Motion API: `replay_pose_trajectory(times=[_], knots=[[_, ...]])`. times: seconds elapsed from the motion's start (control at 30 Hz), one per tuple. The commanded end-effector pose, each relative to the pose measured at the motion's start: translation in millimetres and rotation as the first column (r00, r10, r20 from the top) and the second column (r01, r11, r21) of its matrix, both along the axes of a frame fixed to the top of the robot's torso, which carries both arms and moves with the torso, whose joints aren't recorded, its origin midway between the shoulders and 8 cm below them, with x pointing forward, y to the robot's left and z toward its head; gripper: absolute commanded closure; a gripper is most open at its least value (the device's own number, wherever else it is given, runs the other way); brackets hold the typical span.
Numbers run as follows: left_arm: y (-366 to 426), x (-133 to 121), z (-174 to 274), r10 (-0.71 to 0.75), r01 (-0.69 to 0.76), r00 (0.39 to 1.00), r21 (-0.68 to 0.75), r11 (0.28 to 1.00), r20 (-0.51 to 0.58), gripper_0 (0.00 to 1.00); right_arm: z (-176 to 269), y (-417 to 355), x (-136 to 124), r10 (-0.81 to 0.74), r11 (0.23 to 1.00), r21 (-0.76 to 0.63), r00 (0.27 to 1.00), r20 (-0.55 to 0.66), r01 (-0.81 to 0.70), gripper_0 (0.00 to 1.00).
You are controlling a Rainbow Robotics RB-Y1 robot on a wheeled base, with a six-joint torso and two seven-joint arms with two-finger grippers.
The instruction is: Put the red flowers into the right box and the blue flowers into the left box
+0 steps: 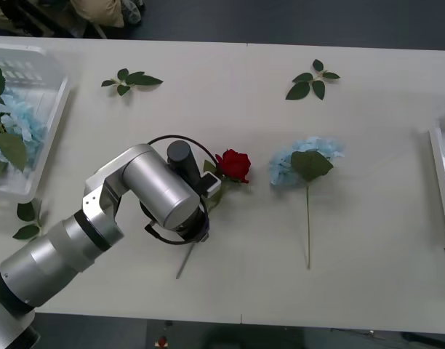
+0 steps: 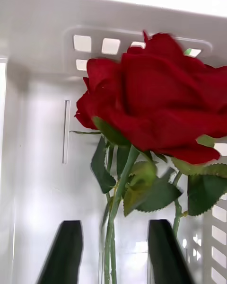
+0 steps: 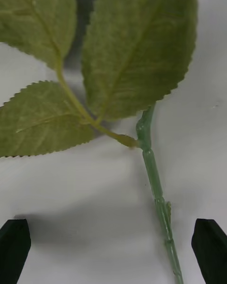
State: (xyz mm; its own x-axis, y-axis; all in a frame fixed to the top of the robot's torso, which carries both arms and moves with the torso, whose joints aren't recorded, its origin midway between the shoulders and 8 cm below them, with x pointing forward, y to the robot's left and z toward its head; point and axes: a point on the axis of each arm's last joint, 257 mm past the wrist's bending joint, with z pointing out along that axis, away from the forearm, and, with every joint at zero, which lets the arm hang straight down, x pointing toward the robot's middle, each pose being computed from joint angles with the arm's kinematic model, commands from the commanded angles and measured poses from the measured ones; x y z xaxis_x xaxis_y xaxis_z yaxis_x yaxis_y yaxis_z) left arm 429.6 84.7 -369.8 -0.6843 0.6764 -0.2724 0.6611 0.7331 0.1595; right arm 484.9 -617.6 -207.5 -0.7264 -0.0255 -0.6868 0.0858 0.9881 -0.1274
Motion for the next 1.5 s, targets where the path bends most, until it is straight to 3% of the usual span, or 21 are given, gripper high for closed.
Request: replay_pose_trajectory(times=[0.03, 0.1, 0.33, 0.47, 0.53, 0.6, 0.67, 0.8, 0.93, 1.07, 1.23, 1.3, 1.4, 1.5], knots=[[-20.9, 10.0, 14.8, -0.105, 0.104, 0.993, 0.019, 0.994, 0.059, 0.02, 17.7, 2.8, 5.7, 0.039, 0.999, -0.017, 0.999, 0.022, -0.039, 0.11], [-22.7, 9.9, 14.1, -0.113, 0.112, 0.992, 0.018, 0.994, 0.063, 0.21, 13.4, 19.0, 4.2, 0.07, 0.997, 0.038, 0.998, 0.008, -0.07, 0.07], [-24.2, 9.6, 8.3, -0.149, 0.144, 0.985, 0.059, 0.988, 0.091, 0.47, 21.9, 93.1, 1.4, 0.278, 0.952, 0.139, 0.961, -0.007, -0.274, 0.06], [-20.8, 11.4, 6.1, -0.146, 0.14, 0.985, 0.068, 0.988, 0.093, 0.73, 35.7, 143.8, -3.7, 0.371, 0.913, 0.181, 0.929, 0.005, -0.366, 0.06], [-19.7, 10.8, 2.5, -0.151, 0.145, 0.984, 0.075, 0.987, 0.09, 0.79, 39.3, 166.4, -8.8, 0.387, 0.899, 0.218, 0.922, 0.011, -0.38, 0.06], [-19.0, 10.8, -0.7, -0.154, 0.147, 0.984, 0.08, 0.986, 0.09, 0.93, 42.5, 199.5, -18.8, 0.407, 0.88, 0.26, 0.913, 0.02, -0.398, 0.06], [-17.5, 11.3, -1.5, -0.155, 0.147, 0.984, 0.086, 0.985, 0.091, 0.99, 42.6, 231.2, -29.3, 0.436, 0.861, 0.282, 0.9, 0.023, -0.424, 0.06], [-13.1, 16.5, 1.3, -0.149, 0.139, 0.983, 0.1, 0.985, 0.11, 1.0, 39.8, 284.6, -48.9, 0.477, 0.828, 0.317, 0.878, 0.036, -0.463, 0.06], [5.5, 37.7, 22.1, -0.104, 0.09, 0.982, 0.091, 0.992, 0.161, 1.0, 29.6, 328.3, -60.6, 0.505, 0.802, 0.349, 0.862, 0.039, -0.485, 0.06], [33.3, 58.5, 64.4, -0.073, 0.077, 0.98, -0.013, 0.997, 0.185, 1.0, 11.4, 360.8, -60.4, 0.506, 0.799, 0.355, 0.862, 0.04, -0.485, 0.06], [54.0, 62.8, 126.5, -0.106, 0.158, 0.968, -0.226, 0.961, 0.229, 1.0, -14.6, 394.1, -53.4, 0.515, 0.795, 0.357, 0.857, 0.029, -0.49, 0.06], [47.7, 58.7, 149.4, -0.153, 0.238, 0.952, -0.326, 0.915, 0.266, 1.0, -21.9, 408.2, -47.7, 0.52, 0.791, 0.36, 0.853, 0.033, -0.496, 0.06], [3.0, 47.8, 188.3, -0.235, 0.398, 0.902, -0.49, 0.775, 0.362, 1.0, -32.1, 425.1, -39.8, 0.527, 0.786, 0.358, 0.849, 0.037, -0.504, 0.06], [-37.1, 46.8, 222.1, -0.247, 0.506, 0.842, -0.545, 0.669, 0.479, 1.0, -39.3, 436.2, -32.3, 0.516, 0.785, 0.371, 0.855, 0.051, -0.496, 0.06]])
